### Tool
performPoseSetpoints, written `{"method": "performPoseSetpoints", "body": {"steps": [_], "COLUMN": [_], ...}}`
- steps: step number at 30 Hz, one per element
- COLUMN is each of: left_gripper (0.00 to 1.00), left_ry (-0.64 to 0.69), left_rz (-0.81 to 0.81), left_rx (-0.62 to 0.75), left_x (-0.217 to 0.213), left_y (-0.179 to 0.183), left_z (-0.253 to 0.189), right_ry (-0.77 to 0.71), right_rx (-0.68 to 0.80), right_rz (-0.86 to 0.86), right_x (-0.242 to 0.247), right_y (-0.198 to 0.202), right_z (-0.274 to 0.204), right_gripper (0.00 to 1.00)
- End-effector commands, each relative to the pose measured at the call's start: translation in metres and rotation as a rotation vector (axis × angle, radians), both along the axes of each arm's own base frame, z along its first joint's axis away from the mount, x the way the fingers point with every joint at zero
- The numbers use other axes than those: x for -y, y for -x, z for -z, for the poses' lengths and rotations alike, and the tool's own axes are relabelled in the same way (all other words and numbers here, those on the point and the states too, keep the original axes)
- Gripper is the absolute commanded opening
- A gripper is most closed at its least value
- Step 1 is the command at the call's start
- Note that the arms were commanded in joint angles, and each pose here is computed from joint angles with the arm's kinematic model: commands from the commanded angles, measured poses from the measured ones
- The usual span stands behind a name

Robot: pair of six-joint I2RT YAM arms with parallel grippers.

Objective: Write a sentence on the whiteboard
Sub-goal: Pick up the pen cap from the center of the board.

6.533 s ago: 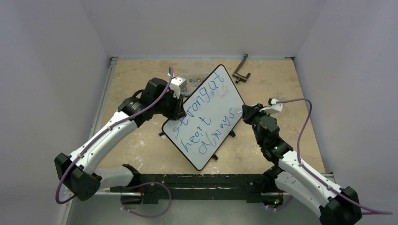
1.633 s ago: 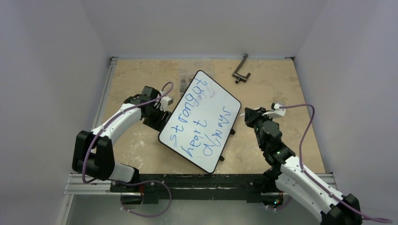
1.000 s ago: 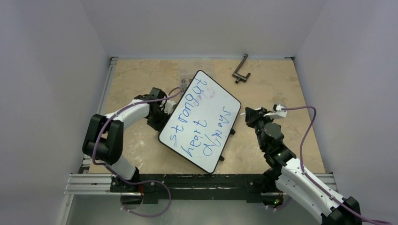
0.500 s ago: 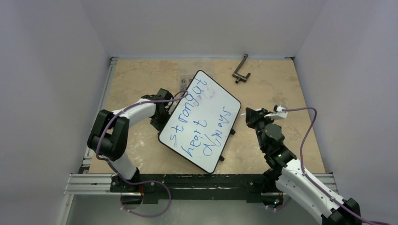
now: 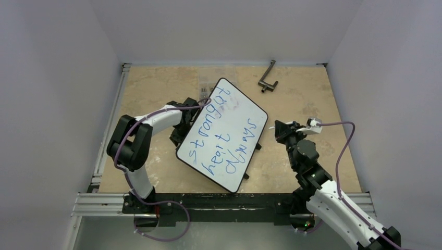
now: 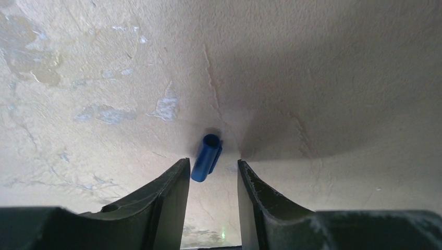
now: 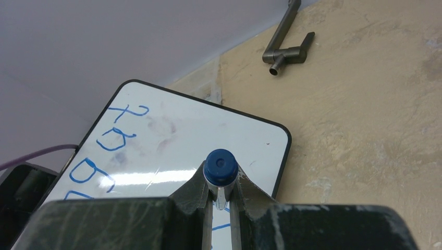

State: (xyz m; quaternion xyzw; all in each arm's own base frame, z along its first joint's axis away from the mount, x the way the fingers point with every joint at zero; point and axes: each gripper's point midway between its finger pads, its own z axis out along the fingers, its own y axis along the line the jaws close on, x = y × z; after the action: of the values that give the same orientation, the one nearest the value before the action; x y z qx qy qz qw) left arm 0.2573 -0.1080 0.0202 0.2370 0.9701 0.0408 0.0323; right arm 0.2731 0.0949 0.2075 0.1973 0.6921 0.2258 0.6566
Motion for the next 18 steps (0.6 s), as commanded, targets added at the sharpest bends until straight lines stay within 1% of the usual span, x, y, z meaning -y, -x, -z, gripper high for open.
{"method": "performPoseSetpoints", "body": {"steps": [1, 4, 6, 9, 15, 18], "left_gripper": [0.38, 0.37, 0.35, 0.38, 0.37, 0.33], "left_ry": [0.018, 0.031, 0.078, 0.146, 0.156, 0.157], "left_rz": [-0.105, -0.156, -0.196, -0.24, -0.331, -0.373], "left_rx": [-0.006, 0.014, 0.016, 0.044, 0.116, 0.141], "left_x": [0.012, 0.015, 0.025, 0.037, 0.034, 0.033], "left_y": [0.006, 0.004, 0.003, 0.002, -0.005, -0.005], "left_z": [-0.007, -0.008, -0.009, -0.007, -0.003, 0.003], "right_ry": [-0.013, -0.017, -0.017, -0.017, -0.019, -0.021], "right_rx": [0.03, 0.038, 0.038, 0.041, 0.041, 0.042], "right_rz": [0.009, 0.009, 0.011, 0.012, 0.011, 0.011], "right_x": [0.004, 0.005, 0.006, 0.006, 0.007, 0.007], "right_y": [0.003, 0.004, 0.005, 0.006, 0.008, 0.008], "right_z": [-0.017, -0.02, -0.021, -0.023, -0.023, -0.023], "right_gripper": [0.0, 0.0, 0.0, 0.0, 0.0, 0.0]}}
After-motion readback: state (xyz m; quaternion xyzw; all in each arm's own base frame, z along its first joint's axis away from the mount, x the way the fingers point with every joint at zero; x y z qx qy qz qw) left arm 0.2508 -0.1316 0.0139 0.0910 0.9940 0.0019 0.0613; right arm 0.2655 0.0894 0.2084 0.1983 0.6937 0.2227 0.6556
